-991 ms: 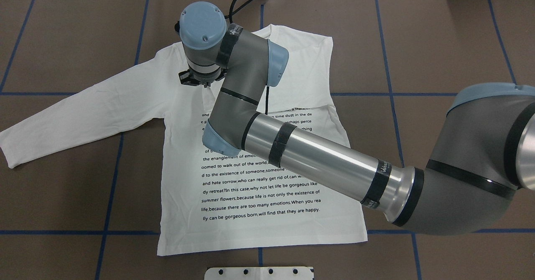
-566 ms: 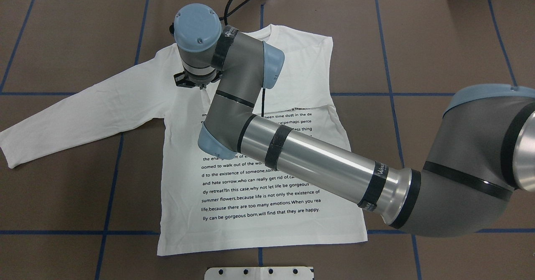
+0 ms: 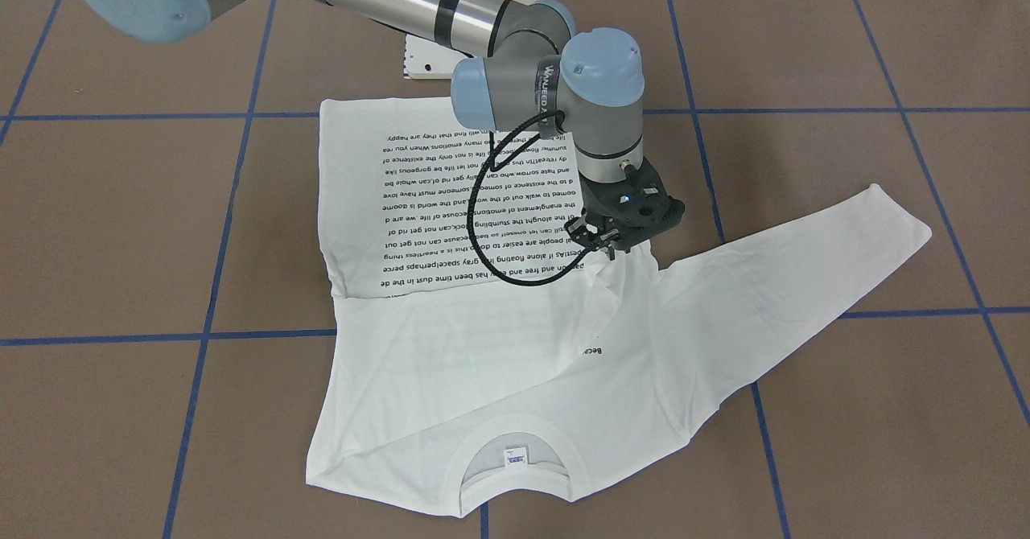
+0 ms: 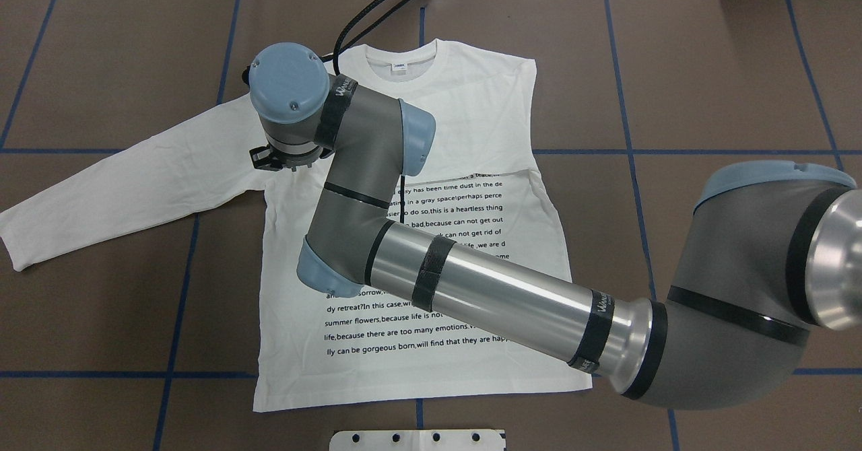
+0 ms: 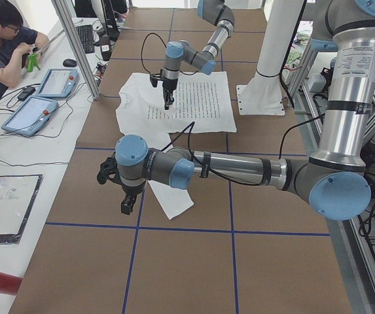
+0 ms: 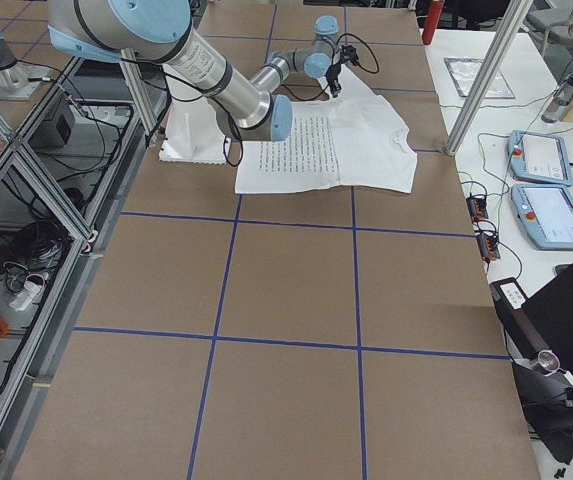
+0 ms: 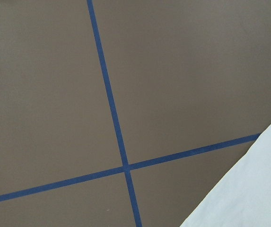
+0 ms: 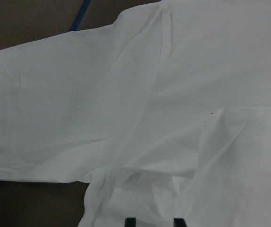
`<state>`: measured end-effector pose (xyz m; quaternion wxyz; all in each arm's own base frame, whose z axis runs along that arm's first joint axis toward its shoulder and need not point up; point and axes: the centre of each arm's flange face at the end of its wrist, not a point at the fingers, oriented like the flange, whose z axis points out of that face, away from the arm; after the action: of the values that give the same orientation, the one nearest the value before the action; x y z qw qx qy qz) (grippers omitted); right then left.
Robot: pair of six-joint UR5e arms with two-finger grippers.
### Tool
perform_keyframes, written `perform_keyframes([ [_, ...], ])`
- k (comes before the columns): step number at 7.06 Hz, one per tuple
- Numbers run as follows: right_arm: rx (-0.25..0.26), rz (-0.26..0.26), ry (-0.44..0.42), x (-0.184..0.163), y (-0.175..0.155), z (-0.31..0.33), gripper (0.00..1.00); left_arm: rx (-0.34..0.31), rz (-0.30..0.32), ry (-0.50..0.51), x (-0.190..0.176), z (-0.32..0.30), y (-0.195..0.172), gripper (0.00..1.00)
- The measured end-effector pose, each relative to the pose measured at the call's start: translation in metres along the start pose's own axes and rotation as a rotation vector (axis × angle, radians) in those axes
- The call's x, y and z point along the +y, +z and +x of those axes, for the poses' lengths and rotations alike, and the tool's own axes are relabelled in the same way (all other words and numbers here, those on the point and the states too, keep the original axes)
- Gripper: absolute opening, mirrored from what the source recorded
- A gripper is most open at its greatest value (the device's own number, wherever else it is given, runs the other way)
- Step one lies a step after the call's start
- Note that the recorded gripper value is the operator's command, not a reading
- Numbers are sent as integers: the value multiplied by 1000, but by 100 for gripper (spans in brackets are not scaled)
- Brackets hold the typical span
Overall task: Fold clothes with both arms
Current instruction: 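Open the right gripper on the chest and withdraw it upward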
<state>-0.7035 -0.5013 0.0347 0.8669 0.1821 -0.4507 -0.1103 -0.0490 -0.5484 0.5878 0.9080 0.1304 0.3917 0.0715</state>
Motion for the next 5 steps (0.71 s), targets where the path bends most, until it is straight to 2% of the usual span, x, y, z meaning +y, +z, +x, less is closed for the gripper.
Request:
perform_keyframes([
  [3, 16, 29, 0, 3, 1, -6, 99, 0, 1, 0, -2, -1, 1, 99],
  [4, 22, 20, 11, 4, -1, -6, 99, -1, 8, -14, -5, 2, 0, 99],
  [5, 51, -17, 30, 4, -10, -5, 100, -5, 25, -57, -11, 13, 6, 99],
])
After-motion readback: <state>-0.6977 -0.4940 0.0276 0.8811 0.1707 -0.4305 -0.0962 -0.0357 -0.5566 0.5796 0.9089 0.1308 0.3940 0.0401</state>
